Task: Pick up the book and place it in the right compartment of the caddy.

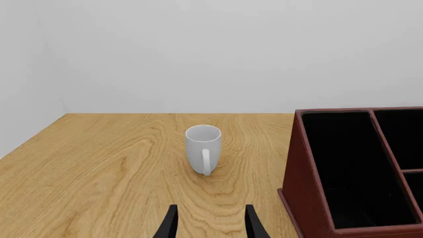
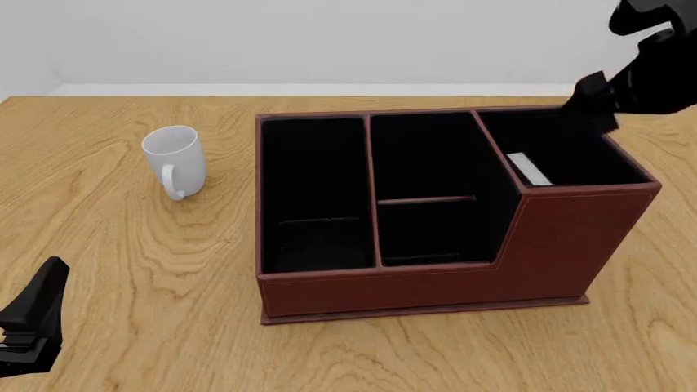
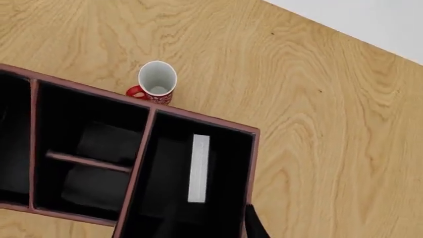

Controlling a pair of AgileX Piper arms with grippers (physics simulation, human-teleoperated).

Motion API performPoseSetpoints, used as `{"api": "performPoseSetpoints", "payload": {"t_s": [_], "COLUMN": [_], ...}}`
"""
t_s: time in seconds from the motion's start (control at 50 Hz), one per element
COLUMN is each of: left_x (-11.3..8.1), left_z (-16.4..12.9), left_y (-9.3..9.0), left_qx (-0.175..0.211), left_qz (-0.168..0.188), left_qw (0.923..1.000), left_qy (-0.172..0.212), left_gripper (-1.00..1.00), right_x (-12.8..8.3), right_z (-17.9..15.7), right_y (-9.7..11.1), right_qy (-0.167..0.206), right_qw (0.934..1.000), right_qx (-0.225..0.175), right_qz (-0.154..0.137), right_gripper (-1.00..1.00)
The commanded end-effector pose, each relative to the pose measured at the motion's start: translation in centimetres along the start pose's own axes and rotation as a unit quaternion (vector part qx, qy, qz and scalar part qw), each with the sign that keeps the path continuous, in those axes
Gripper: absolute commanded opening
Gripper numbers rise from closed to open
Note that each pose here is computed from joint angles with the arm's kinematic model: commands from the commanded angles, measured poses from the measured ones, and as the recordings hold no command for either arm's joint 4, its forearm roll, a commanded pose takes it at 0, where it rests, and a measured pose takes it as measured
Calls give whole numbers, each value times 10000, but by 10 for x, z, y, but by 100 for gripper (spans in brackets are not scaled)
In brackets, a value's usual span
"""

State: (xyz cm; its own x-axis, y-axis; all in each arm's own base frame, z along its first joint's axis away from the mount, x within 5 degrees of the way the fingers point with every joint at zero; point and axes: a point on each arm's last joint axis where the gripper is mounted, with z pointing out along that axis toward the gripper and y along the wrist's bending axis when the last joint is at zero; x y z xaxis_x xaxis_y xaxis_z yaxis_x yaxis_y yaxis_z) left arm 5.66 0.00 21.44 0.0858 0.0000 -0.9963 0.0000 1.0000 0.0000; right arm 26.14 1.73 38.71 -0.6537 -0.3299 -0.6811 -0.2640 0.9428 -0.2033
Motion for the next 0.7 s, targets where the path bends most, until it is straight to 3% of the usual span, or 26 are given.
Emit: {"api": "performPoseSetpoints", "payload": {"t_s": [0.02, 0.1, 0.16, 0.2, 0.22, 0.26, 0.32, 0.36, 0.38, 0.4, 0.44, 0.46, 0.54, 0.56, 0.6, 0.7], "left_x": [0, 0, 0, 0, 0, 0, 0, 0, 0, 0, 0, 0, 0, 0, 0, 0], "left_z": [0, 0, 0, 0, 0, 0, 0, 0, 0, 0, 0, 0, 0, 0, 0, 0], "left_y": [0, 0, 0, 0, 0, 0, 0, 0, 0, 0, 0, 0, 0, 0, 0, 0], "left_qx": [0, 0, 0, 0, 0, 0, 0, 0, 0, 0, 0, 0, 0, 0, 0, 0], "left_qz": [0, 0, 0, 0, 0, 0, 0, 0, 0, 0, 0, 0, 0, 0, 0, 0], "left_qw": [10000, 10000, 10000, 10000, 10000, 10000, 10000, 10000, 10000, 10000, 10000, 10000, 10000, 10000, 10000, 10000], "left_qy": [0, 0, 0, 0, 0, 0, 0, 0, 0, 0, 0, 0, 0, 0, 0, 0], "left_gripper": [100, 100, 100, 100, 100, 100, 100, 100, 100, 100, 100, 100, 100, 100, 100, 100], "right_x": [14, 21, 40, 42, 51, 53, 65, 67, 70, 71, 70, 77, 87, 92, 94, 111], "right_z": [-17, -21, -4, -10, -6, -11, -10, -12, -14, -20, -24, -24, -25, -24, -31, -42], "right_y": [-9, -15, -21, -19, -16, -15, -18, -19, -18, -18, -16, -15, -18, -17, -16, -17], "right_qy": [-466, -670, -489, -705, -699, -880, -953, -1032, -1092, -1277, -1372, -1443, -1542, -1529, -1659, -1890], "right_qw": [9983, 9962, 9961, 9945, 9942, 9924, 9894, 9880, 9867, 9833, 9827, 9801, 9758, 9744, 9713, 9581], "right_qx": [351, 564, 718, 777, 792, 854, 1067, 1132, 1181, 1285, 1246, 1348, 1549, 1625, 1698, 2142], "right_qz": [-53, -35, -160, -26, -189, -45, -238, -177, -234, -188, 3, -192, -93, -263, -137, -226], "right_gripper": [100, 100, 100, 100, 100, 100, 100, 100, 100, 100, 100, 100, 100, 100, 100, 100]}}
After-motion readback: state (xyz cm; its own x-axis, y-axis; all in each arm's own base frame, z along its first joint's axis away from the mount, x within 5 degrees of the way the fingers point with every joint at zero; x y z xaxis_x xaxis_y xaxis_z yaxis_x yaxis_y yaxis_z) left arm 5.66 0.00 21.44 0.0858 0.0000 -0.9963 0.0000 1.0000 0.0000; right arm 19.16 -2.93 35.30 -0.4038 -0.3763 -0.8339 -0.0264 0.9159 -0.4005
